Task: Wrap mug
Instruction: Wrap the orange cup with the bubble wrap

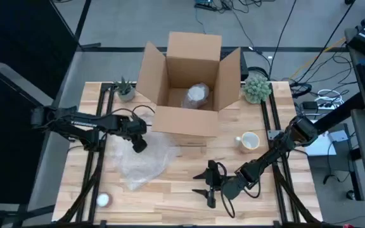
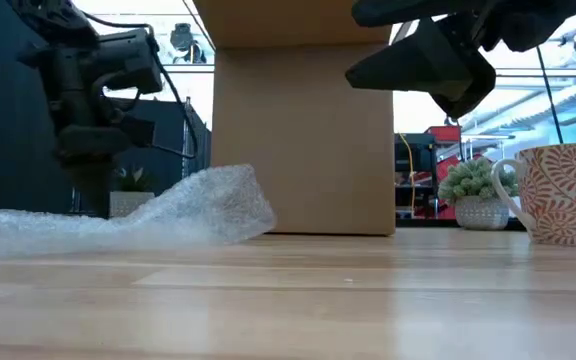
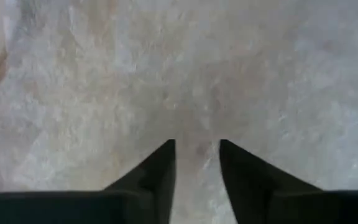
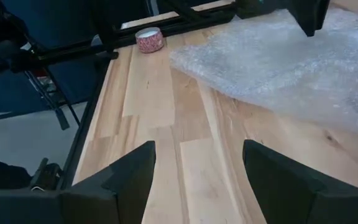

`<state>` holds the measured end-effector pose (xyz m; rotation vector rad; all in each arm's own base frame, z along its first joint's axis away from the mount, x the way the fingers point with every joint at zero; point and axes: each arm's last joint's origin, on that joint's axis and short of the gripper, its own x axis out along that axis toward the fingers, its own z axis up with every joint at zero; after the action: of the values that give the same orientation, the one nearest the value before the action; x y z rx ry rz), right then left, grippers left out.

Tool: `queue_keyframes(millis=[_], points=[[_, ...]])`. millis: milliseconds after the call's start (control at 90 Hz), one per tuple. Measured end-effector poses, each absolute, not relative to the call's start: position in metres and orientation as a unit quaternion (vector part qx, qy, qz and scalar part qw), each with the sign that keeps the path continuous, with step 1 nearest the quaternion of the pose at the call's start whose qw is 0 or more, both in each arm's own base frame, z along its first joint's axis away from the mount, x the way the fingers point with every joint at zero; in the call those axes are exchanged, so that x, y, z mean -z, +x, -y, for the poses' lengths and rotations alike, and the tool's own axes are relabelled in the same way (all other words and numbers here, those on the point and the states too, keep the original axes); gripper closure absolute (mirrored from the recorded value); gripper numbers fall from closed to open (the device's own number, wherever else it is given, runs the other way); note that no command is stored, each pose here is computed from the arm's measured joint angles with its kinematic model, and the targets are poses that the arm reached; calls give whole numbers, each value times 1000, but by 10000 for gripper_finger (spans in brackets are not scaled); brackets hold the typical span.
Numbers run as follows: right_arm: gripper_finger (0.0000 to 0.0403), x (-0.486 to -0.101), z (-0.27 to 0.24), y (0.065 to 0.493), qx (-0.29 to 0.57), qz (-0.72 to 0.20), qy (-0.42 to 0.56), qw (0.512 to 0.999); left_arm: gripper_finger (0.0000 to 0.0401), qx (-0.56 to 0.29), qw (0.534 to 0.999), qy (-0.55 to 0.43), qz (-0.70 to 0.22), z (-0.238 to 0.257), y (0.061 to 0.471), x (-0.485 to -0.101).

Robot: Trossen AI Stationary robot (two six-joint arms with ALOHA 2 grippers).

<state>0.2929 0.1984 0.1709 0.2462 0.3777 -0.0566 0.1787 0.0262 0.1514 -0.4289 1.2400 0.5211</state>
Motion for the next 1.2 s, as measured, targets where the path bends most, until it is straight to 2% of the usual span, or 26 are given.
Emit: queue_keyframes(millis=[122, 256, 378, 556, 600, 900, 1011, 1111, 1200], points=[[174, -171, -198, 293, 28, -187, 122, 974, 233, -231, 767, -204, -563, -26, 178, -147], [174, -171, -198, 293, 29, -187, 125, 974, 230, -228, 764, -206, -567, -25, 176, -143], [174, -171, -198, 293, 29, -187, 126, 974, 268, -228, 766, -206, -565, -25, 176, -143], [174, -171, -199, 293, 27, -186, 126, 974, 375, -223, 766, -210, -566, -25, 176, -143], [174, -174, -200, 291, 21, -188, 128, 974, 390, -219, 766, -212, -565, -24, 176, -143], [184, -217, -196, 266, -23, -205, 188, 960, 401, -187, 785, -198, -557, -14, 184, -155], [193, -233, -193, 270, -26, -193, 166, 967, 401, -166, 805, -192, -537, -5, 193, -170], [199, -236, -198, 276, -34, -212, 149, 965, 401, -146, 820, -188, -520, 3, 200, -184], [204, -225, -205, 276, -64, -268, 160, 948, 401, -130, 834, -191, -502, 11, 207, -197]])
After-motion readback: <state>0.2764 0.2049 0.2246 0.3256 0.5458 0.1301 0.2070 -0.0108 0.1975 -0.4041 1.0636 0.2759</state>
